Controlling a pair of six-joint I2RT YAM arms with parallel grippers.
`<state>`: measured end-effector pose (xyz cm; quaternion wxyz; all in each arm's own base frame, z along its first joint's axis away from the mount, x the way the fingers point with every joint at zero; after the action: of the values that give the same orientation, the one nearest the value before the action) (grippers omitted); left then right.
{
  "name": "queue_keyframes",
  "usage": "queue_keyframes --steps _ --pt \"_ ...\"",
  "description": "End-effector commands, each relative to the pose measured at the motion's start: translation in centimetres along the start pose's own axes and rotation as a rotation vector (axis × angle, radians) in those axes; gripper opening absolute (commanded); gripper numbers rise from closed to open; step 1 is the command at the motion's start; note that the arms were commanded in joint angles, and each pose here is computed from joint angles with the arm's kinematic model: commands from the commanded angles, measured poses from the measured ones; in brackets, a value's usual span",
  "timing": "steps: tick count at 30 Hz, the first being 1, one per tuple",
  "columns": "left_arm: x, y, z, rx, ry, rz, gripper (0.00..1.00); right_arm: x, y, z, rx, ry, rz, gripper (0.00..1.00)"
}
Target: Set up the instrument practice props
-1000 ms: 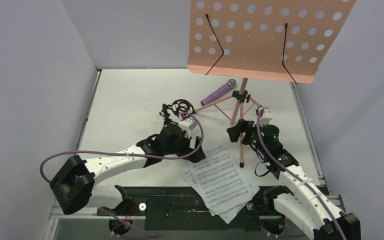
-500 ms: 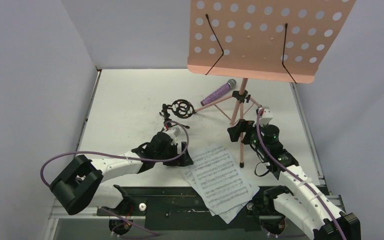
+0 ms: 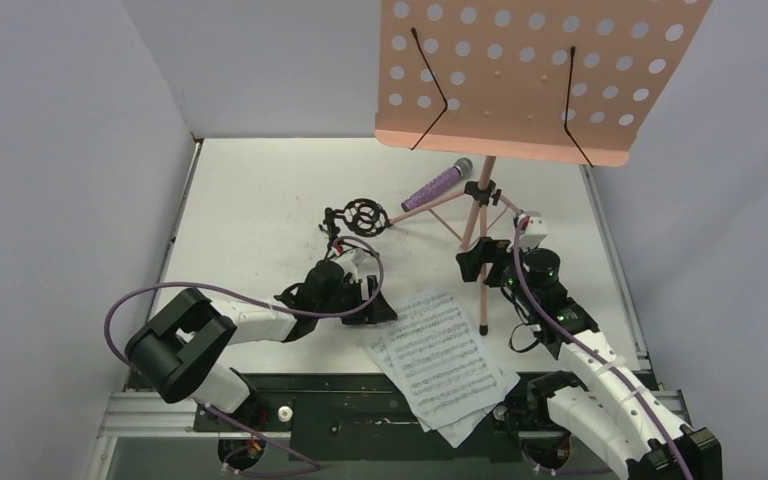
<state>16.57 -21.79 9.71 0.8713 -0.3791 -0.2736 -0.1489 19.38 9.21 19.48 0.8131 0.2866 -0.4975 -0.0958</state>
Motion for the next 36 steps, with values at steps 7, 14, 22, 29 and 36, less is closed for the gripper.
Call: queue_keyframes --steps 7,14,22,29,36 --pt "2.4 -2.5 -0.3 -0.058 -0.094 -0.069 0.68 2.0 1.2 0.8 0.024 -0.076 0.030 0.92" --pt "3.0 -4.1 0.5 -0.106 -0.144 -0.096 0.68 2.1 1.3 0.8 0.027 -0.075 0.035 0.92" --pt "1.8 -3.3 -1.3 -0.110 -0.121 -0.071 0.67 2.1 1.4 1.0 0.032 -0.078 0.032 0.92" --pt "1.3 -3.8 -2.6 -0.143 -0.133 -0.072 0.58 2.3 1.5 1.3 0.033 -0.086 0.035 0.92" --pt "1.8 -5.0 -3.6 -0.174 -0.145 -0.071 0.48 2.4 1.6 1.4 0.037 -0.090 0.029 0.92"
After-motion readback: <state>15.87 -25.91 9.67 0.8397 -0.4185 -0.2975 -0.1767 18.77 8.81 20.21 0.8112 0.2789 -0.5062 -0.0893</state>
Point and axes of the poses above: each gripper's point midway between its finger pads, its own z axis back along the fingers, its own y axis along the line the jaws close on, x = y × z, the point moved 10 cm from there along z, back along the fingers, and after that the axes turned 14 degrees about -z, right-handed, at the moved point
